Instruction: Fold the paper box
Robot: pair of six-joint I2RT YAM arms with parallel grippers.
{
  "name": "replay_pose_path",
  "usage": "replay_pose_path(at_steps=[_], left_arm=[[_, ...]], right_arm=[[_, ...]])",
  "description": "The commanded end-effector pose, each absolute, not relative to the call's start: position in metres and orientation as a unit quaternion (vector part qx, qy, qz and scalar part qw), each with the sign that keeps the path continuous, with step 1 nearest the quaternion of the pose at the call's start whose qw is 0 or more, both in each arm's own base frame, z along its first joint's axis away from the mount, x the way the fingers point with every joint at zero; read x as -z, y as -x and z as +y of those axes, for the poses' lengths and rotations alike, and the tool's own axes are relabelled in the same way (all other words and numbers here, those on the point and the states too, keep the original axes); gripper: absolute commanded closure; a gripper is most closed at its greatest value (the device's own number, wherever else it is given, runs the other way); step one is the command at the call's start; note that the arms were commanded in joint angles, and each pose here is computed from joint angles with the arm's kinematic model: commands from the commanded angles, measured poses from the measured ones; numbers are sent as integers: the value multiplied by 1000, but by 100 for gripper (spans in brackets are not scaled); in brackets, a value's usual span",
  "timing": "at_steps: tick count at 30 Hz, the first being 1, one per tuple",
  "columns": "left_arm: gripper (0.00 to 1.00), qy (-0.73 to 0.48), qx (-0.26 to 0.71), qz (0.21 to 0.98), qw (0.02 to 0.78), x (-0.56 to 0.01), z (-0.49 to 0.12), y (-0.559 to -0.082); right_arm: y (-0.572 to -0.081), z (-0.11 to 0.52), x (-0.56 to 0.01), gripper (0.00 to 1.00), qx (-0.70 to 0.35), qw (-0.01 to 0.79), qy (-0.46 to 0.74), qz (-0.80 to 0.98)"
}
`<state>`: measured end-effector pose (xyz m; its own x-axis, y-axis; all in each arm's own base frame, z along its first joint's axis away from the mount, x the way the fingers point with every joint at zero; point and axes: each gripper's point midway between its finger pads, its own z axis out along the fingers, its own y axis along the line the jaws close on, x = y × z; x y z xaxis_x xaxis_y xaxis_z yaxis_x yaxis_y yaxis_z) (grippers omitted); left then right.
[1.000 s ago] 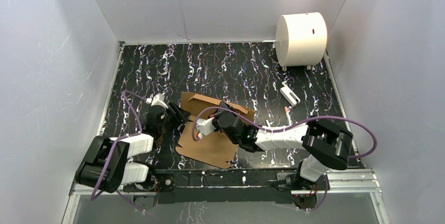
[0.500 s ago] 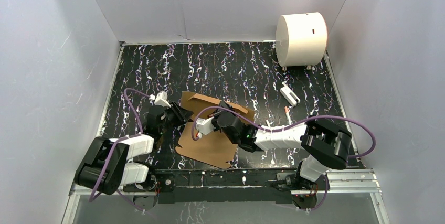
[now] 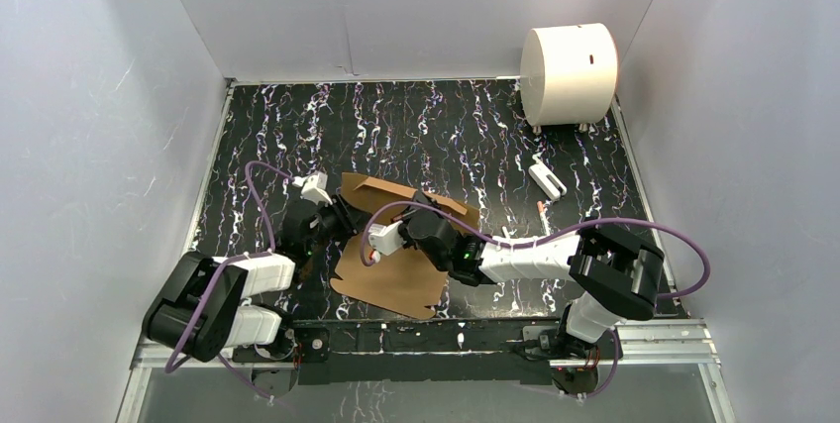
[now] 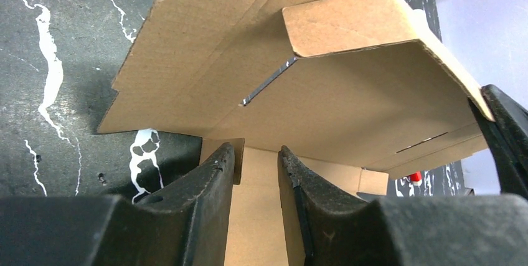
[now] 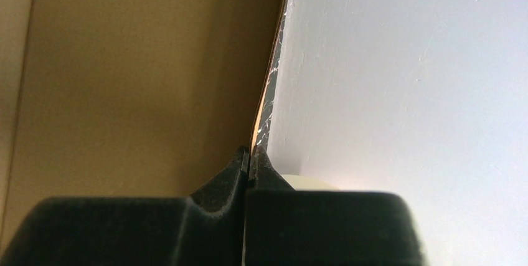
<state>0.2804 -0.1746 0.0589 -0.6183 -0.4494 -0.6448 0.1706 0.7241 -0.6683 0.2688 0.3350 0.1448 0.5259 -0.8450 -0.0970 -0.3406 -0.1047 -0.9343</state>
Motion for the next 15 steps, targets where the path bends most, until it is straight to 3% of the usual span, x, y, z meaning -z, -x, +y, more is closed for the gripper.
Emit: replay_pose_path(at_steps=[1,15], left_arm=[[69,62,351,814,458,-67,-175,-292],[74,40,348,787,507,-97,-188,-338]], right_arm=[[-259,349,-153,100,227,519,721,399],[-293,353,-180,100,266,528,716,372]])
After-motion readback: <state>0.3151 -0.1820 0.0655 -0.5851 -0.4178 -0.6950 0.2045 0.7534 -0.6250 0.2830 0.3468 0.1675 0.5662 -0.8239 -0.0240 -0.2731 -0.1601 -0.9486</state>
